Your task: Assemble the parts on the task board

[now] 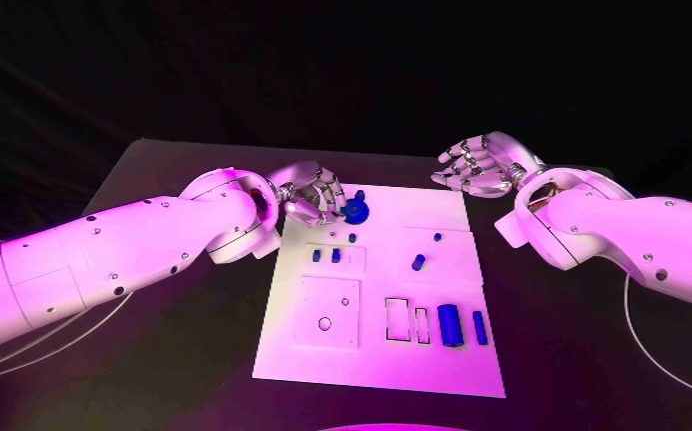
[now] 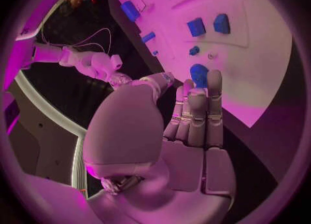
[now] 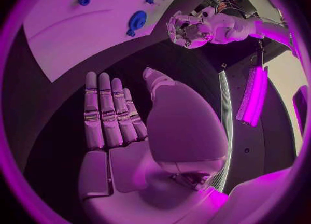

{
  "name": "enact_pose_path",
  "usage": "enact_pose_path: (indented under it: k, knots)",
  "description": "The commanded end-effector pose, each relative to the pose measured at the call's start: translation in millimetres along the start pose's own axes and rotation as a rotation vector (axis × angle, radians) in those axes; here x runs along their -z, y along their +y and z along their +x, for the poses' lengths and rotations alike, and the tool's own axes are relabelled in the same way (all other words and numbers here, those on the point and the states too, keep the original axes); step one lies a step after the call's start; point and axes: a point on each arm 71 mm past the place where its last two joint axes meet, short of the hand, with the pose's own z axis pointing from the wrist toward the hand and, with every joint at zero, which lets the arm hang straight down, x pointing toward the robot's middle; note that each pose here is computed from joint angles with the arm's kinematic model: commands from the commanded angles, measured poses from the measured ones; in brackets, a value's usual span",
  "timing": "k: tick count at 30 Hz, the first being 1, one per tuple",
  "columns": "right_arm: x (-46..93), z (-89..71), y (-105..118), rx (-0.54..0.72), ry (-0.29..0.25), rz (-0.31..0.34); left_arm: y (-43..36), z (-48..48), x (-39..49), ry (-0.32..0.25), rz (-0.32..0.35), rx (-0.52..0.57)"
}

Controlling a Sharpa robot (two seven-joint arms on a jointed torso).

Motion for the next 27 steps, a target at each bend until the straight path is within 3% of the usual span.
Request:
enact_pose_path:
  k: [1, 5, 11, 18, 27]
  knots:
    - [-0.3, 0.7, 2, -0.001, 0.002, -0.019, -12.7, 2.5, -4.1, -0.022, 0.152, -0.167]
    - [-0.6, 1.2, 2, -0.002, 0.003, -0.02, -16.6, 11.5, -12.8, 0.016, 0.193, -0.283]
    - [-0.7, 1.5, 2, -0.002, 0.003, -0.02, -16.8, 21.1, -22.9, 0.07, 0.196, -0.385]
    - [-0.9, 2.0, 3, -0.002, 0.004, -0.02, -12.2, 30.0, -31.3, 0.139, 0.166, -0.448]
    - [-1.3, 2.9, 3, -0.003, 0.007, -0.02, -9.0, 34.2, -39.4, 0.165, 0.15, -0.469]
